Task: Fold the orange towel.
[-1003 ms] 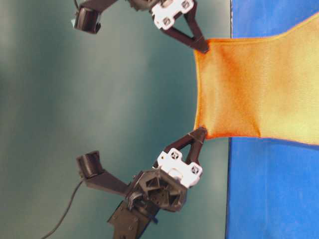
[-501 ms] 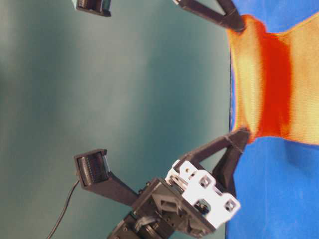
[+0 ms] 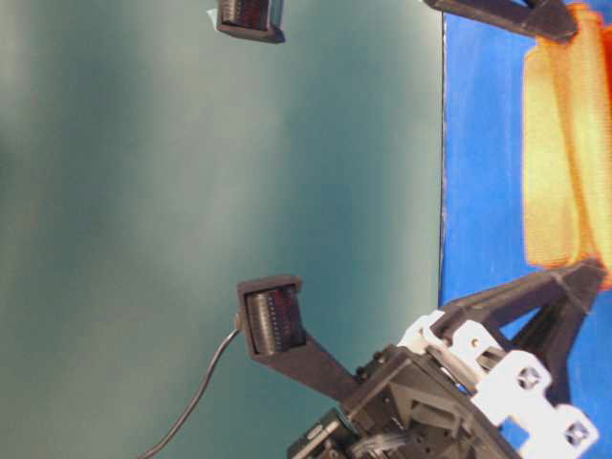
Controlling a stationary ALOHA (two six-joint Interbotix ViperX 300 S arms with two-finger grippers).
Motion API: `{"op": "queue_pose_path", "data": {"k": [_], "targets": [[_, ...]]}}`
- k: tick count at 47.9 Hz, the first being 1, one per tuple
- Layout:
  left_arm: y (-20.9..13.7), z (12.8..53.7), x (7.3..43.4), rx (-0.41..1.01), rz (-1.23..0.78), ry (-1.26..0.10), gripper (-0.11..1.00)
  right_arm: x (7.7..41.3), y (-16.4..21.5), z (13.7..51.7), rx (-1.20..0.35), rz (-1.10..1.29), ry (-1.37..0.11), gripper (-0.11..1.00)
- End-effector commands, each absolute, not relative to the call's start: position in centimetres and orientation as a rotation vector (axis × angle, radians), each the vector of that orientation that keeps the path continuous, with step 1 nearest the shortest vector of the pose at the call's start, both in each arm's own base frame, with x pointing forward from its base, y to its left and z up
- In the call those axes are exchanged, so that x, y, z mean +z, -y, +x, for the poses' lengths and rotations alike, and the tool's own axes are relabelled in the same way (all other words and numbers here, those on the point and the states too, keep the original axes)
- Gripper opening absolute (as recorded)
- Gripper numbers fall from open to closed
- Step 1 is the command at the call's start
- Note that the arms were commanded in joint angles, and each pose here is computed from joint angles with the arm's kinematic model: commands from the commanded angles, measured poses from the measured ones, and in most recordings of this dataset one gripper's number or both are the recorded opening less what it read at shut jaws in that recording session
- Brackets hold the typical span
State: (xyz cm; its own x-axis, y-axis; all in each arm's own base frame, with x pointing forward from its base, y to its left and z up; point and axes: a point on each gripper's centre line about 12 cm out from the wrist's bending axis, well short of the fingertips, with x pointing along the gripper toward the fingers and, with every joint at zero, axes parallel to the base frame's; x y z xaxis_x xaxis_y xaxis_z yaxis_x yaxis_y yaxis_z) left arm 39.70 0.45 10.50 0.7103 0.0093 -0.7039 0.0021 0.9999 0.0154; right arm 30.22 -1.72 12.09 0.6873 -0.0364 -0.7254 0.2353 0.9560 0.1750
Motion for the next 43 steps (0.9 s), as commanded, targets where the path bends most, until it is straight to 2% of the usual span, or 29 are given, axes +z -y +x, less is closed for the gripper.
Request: {"op": "queue_pose_path", "data": {"k": [1, 19, 23, 32, 34, 38, 43], "targets": [[0.0, 39.9, 11.3, -0.006, 0.021, -0.752, 0.04, 12.5, 1.5, 30.7, -0.145, 0.269, -0.774, 0.04], [-1.0, 40.2, 10.2, 0.018, 0.014, -0.724, 0.06, 11.3, 1.5, 31.4, -0.155, 0.288, -0.791, 0.04], [-0.9, 40.2, 10.2, 0.016, 0.014, -0.727, 0.15, 11.3, 1.5, 31.4, -0.156, 0.291, -0.79, 0.1], [-1.0, 39.6, 10.2, 0.013, 0.025, -0.734, 0.54, 11.7, 1.5, 31.7, -0.153, 0.288, -0.777, 0.61], [-0.9, 39.5, 10.7, 0.011, 0.031, -0.729, 0.62, 12.0, 1.5, 31.7, -0.153, 0.288, -0.77, 0.62], [-1.1, 39.1, 12.1, 0.011, 0.036, -0.712, 0.73, 13.1, 1.5, 31.5, -0.148, 0.283, -0.75, 0.58], [-1.5, 38.3, 14.6, 0.02, 0.041, -0.683, 0.72, 15.0, 1.5, 31.0, -0.142, 0.271, -0.725, 0.57]]}}
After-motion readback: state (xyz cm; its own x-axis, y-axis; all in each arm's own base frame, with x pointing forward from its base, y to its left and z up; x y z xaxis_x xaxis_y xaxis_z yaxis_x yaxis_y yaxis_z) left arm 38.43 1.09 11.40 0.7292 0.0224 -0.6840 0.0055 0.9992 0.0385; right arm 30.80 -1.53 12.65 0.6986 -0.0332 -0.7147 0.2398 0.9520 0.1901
